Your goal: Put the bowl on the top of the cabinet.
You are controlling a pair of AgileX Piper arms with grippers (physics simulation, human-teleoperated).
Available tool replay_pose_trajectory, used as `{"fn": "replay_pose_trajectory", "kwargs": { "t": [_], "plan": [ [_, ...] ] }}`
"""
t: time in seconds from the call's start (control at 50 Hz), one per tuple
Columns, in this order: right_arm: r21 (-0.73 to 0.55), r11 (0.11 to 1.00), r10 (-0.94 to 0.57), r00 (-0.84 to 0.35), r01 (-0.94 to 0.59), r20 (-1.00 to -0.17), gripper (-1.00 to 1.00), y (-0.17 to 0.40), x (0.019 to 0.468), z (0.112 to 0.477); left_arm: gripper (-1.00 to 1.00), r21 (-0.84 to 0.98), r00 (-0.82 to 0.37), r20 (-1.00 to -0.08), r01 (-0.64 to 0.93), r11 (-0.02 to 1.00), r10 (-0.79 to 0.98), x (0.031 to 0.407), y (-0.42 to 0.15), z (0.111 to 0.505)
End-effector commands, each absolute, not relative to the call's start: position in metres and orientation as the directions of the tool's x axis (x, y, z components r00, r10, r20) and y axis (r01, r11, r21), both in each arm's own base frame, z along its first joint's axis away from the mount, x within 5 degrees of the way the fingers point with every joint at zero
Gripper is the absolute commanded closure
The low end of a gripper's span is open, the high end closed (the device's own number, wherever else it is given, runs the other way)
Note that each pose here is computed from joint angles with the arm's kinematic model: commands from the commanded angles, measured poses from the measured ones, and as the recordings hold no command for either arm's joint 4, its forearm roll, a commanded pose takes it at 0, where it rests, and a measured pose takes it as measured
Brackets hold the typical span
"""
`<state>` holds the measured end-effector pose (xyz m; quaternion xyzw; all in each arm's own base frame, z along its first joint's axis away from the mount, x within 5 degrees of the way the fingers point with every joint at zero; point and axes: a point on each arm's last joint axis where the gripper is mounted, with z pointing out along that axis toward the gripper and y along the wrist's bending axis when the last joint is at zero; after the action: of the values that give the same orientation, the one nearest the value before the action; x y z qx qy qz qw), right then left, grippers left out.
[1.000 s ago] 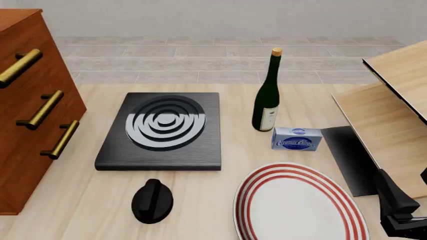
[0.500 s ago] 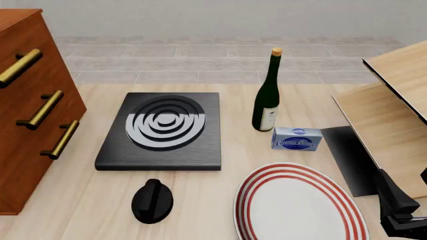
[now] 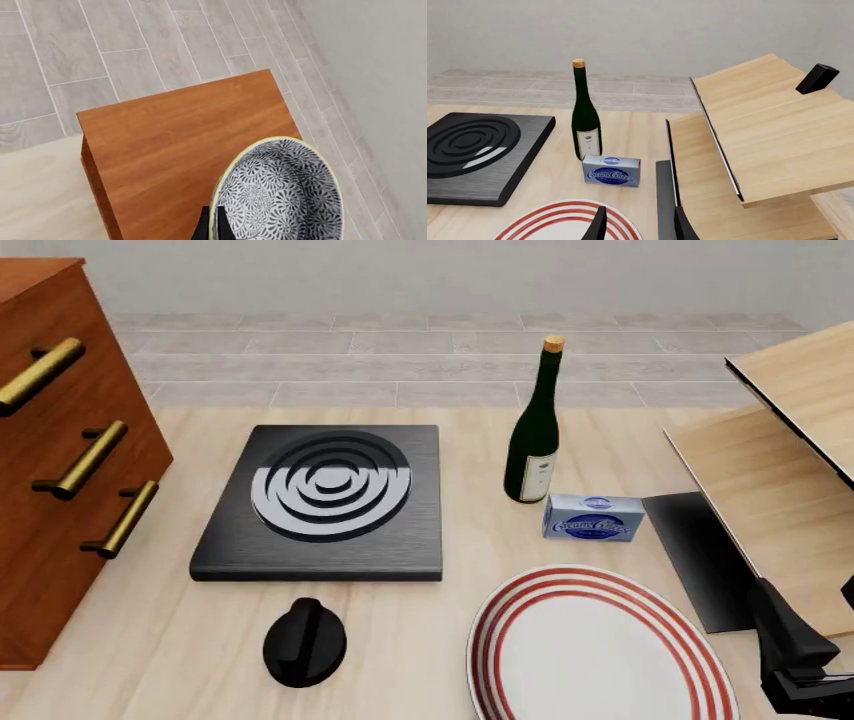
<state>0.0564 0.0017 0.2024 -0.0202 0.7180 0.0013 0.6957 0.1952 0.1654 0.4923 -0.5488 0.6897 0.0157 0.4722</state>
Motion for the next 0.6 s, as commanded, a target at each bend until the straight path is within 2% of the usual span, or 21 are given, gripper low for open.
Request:
{"fn": "replay_pose_trajectory", "kwargs": {
  "t": [0.02,0.6],
  "plan": [
    [-0.026,0.999,-0.027,-0.031,-0.031,-0.999,-1.0,0.002,0.056,0.202,1.0,-0.494,0.06,-0.666,-0.782,0.38,-0.743,0.196,0.174,0.485],
    [-0.026,0.999,-0.027,-0.031,-0.031,-0.999,-1.0,0.002,0.056,0.202,1.0,-0.489,0.044,-0.638,-0.795,0.36,-0.769,0.205,0.179,0.458]
  ]
}}
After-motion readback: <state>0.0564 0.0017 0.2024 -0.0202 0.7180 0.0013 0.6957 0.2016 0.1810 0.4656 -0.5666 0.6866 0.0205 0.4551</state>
